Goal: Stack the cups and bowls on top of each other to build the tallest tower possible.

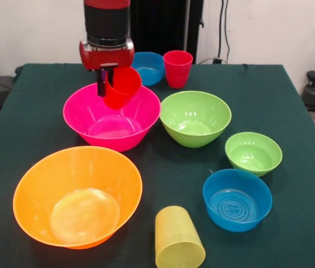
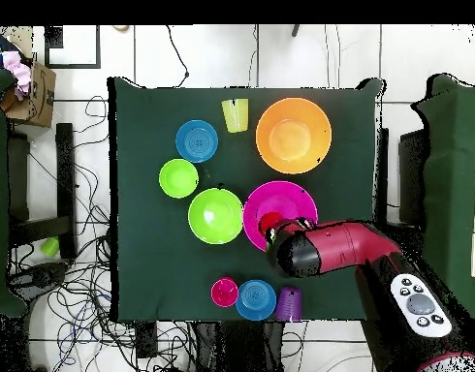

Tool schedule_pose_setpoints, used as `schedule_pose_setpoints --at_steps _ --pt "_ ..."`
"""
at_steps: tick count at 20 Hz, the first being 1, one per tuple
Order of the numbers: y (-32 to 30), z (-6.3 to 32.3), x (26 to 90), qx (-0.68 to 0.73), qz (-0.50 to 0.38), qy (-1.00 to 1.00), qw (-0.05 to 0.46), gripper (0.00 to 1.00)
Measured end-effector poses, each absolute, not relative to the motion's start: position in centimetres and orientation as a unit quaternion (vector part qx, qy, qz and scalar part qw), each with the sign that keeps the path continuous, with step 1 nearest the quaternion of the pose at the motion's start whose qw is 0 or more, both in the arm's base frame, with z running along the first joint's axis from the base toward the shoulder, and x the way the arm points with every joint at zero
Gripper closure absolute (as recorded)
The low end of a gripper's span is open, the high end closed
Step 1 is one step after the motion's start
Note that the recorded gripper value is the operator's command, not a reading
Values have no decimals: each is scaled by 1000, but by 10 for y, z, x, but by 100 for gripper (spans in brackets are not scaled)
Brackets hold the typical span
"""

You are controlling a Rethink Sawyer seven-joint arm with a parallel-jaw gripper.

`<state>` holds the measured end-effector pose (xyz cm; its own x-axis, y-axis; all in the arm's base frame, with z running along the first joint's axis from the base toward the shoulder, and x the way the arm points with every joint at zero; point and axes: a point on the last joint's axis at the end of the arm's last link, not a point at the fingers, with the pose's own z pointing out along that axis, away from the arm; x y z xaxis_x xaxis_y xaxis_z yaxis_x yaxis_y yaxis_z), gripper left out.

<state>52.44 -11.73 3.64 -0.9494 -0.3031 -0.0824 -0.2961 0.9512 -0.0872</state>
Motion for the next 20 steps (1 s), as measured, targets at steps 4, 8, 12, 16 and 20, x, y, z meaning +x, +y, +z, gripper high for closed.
schedule_pose_setpoints --at_steps 4,8,12,16,20 --pt "-116 35 524 -159 -40 985 47 100" --pt "-107 25 519 -173 -36 983 40 100" --pt "-92 12 514 -190 -29 981 39 100" --pt "-78 -1 516 -213 -29 975 54 100" --pt "-76 -11 520 -219 -29 973 66 100"
